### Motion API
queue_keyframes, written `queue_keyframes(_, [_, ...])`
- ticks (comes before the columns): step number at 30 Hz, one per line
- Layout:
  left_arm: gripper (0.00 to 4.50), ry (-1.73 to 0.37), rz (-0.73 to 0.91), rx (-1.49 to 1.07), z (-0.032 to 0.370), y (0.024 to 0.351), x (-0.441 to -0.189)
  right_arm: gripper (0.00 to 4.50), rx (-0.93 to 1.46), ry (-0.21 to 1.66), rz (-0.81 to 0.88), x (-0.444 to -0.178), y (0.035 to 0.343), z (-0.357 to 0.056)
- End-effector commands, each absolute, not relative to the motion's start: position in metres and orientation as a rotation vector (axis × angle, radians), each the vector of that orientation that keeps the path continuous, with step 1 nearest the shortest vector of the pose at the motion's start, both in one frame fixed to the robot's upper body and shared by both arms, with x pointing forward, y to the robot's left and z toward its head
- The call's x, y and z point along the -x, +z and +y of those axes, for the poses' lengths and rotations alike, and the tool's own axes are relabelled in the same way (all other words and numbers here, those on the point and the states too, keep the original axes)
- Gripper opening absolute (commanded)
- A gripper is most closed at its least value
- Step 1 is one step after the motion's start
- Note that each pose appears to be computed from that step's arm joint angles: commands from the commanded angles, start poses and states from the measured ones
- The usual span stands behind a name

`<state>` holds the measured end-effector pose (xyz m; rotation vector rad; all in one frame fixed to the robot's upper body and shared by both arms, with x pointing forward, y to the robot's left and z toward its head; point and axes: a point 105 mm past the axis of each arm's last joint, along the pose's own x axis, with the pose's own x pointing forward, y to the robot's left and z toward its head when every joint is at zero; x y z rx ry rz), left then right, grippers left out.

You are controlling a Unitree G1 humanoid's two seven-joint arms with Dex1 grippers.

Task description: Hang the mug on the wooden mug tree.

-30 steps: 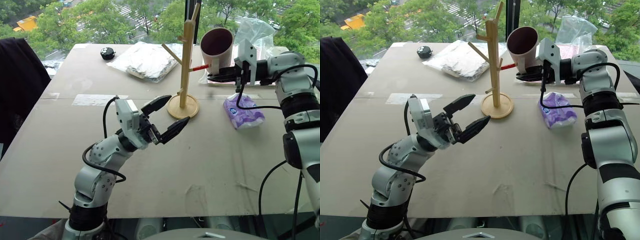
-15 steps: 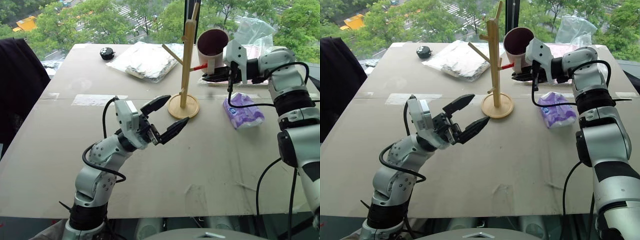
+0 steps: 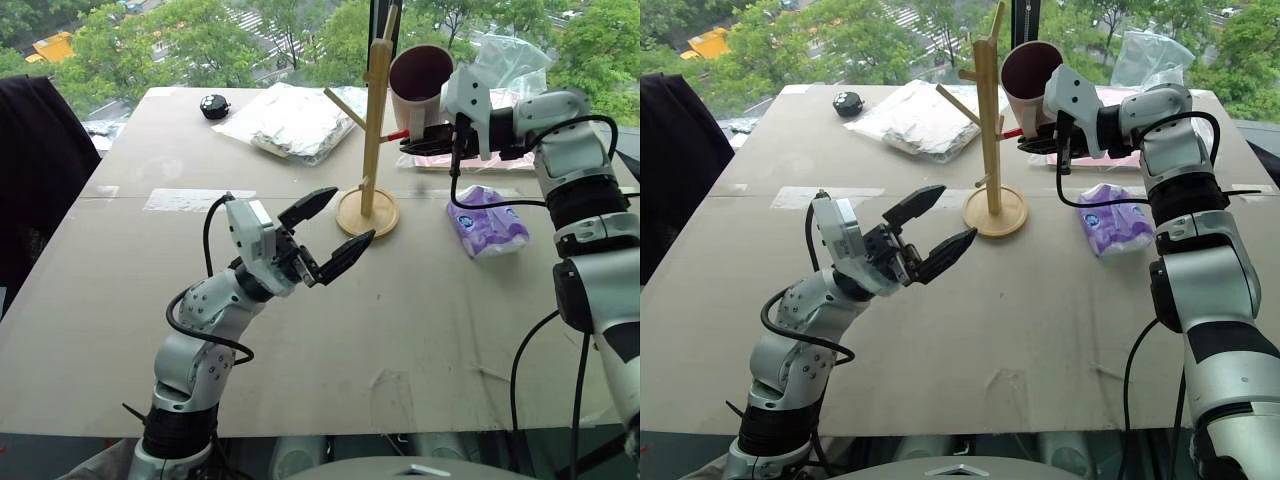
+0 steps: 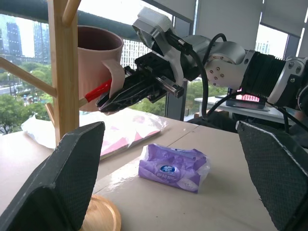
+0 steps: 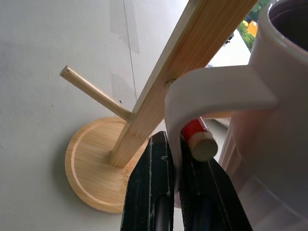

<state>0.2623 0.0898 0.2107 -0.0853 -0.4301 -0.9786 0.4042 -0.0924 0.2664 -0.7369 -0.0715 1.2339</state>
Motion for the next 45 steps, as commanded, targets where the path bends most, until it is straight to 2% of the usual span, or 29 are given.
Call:
queue_keyframes(1, [4.50, -0.941, -0.497, 0.059, 0.095, 0.222, -0.264, 0.11, 0.781, 1.226, -0.151, -0.398, 0.294, -0.087])
queue_keyframes(9, [4.50, -0.937, -0.495, 0.059, 0.092, 0.220, -0.263, 0.11, 0.795, 1.230, -0.110, -0.399, 0.291, -0.081])
queue_keyframes(13, [4.50, -0.937, -0.491, 0.056, 0.092, 0.219, -0.262, 1.55, 0.807, 1.223, -0.083, -0.400, 0.287, -0.082])
queue_keyframes(19, [4.50, -0.939, -0.486, 0.055, 0.091, 0.219, -0.262, 4.45, 0.788, 1.201, -0.102, -0.400, 0.292, -0.084])
queue_keyframes(26, [4.50, -0.940, -0.478, 0.055, 0.091, 0.217, -0.261, 4.45, 0.696, 1.161, -0.106, -0.390, 0.302, -0.112])
queue_keyframes(32, [4.50, -0.958, -0.444, 0.060, 0.092, 0.210, -0.258, 4.45, 0.459, 1.170, -0.066, -0.357, 0.294, -0.146])
queue_keyframes(36, [4.50, -0.955, -0.335, 0.055, 0.099, 0.187, -0.255, 4.45, 0.311, 1.145, -0.055, -0.331, 0.262, -0.165])
queue_keyframes(41, [4.50, -0.818, -0.012, -0.076, 0.125, 0.109, -0.249, 4.45, 0.119, 0.993, -0.005, -0.286, 0.178, -0.183])
queue_keyframes(45, [4.50, -0.770, 0.082, -0.138, 0.134, 0.080, -0.240, 4.45, 0.044, 0.891, 0.049, -0.253, 0.135, -0.186])
